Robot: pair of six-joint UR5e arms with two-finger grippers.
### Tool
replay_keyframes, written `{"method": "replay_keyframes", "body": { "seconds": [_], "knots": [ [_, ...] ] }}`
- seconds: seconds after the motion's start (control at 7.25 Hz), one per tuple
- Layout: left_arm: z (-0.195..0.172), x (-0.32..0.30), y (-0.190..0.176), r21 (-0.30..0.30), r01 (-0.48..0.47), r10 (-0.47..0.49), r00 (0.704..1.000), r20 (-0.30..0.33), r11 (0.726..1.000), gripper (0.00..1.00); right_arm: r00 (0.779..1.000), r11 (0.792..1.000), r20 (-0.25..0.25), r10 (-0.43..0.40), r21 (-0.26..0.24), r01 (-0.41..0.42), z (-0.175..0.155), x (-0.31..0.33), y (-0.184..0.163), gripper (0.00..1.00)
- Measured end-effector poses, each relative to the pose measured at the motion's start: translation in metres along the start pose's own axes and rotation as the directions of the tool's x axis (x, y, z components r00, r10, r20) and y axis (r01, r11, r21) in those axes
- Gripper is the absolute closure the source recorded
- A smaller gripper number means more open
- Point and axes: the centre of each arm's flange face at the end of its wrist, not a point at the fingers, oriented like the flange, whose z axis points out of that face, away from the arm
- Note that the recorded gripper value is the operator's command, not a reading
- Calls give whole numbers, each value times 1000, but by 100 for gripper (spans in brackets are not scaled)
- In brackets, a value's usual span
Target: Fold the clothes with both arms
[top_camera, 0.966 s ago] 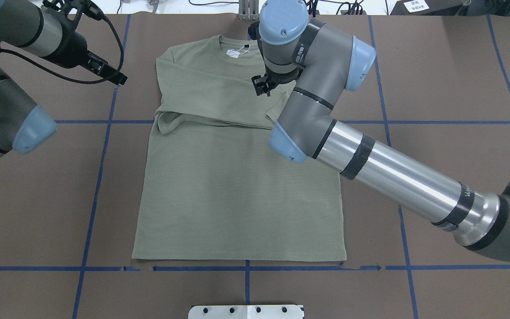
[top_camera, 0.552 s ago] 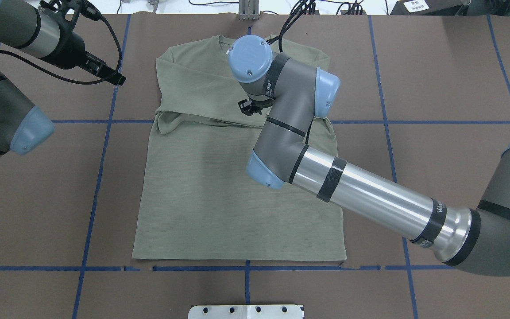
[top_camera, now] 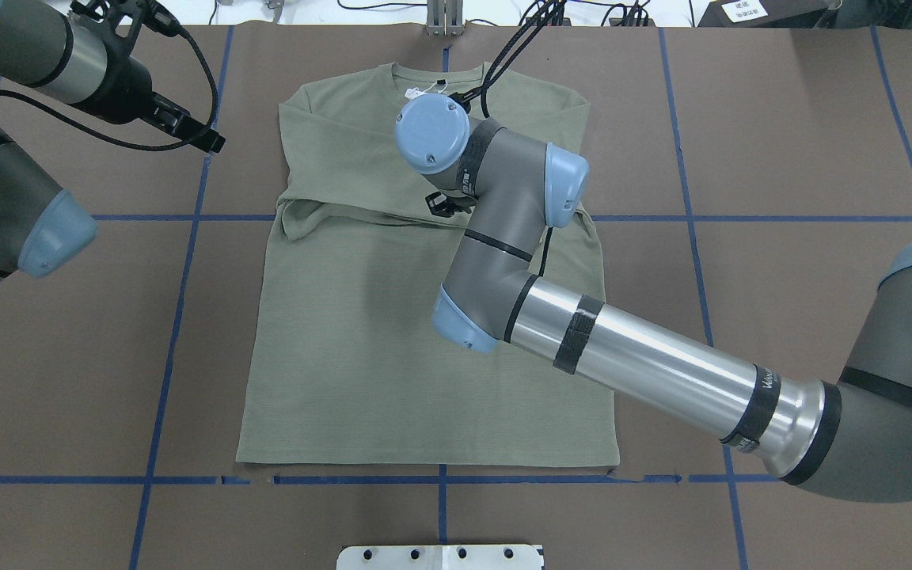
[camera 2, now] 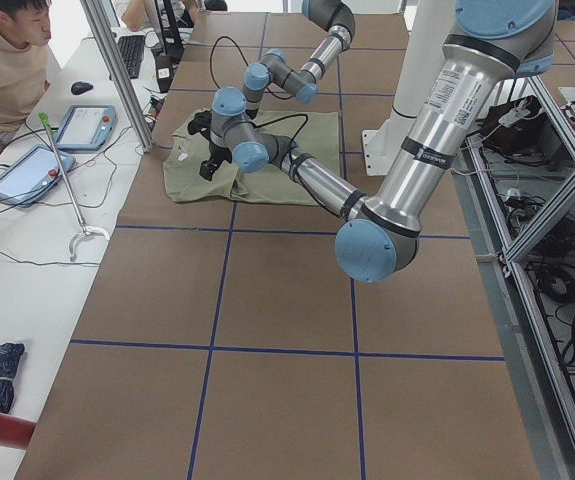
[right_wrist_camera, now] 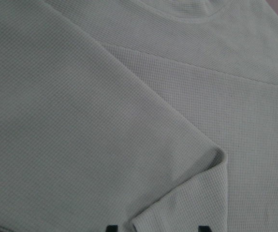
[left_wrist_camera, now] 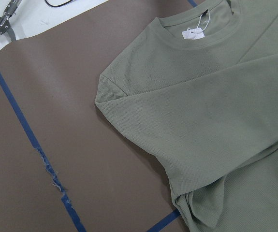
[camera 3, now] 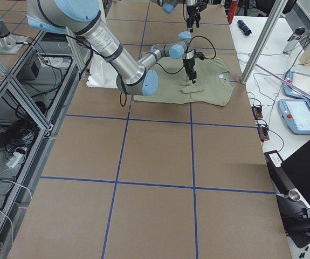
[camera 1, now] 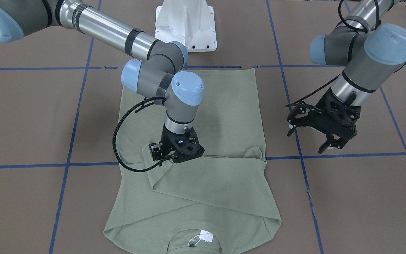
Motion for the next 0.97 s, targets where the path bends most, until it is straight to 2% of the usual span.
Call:
{"method": "replay_keyframes", "body": {
  "seconds": [0.14, 0.28, 0.41, 0.55, 0.97],
  "knots": [
    [0, 0, 0, 0, 4, -4, 1000, 0, 1000, 0, 1000, 1000, -3, -3, 4, 3, 6, -2, 1, 45],
    [0, 0, 0, 0, 9, -9, 1000, 0, 1000, 0, 1000, 1000, -4, -4, 6, 4, 10, -3, 2, 58],
    [0, 0, 0, 1, 12, -12, 1000, 0, 1000, 0, 1000, 1000, -6, -5, 7, 5, 12, -3, 2, 76],
    [0, 0, 0, 0, 13, -13, 1000, 1, 1000, 0, 1000, 1000, -6, -6, 7, 6, 12, -4, 2, 100],
    [0, 0, 0, 1, 14, -14, 1000, 0, 1000, 0, 1000, 1000, -5, -7, 8, 7, 11, -5, 1, 100]
  ]
}}
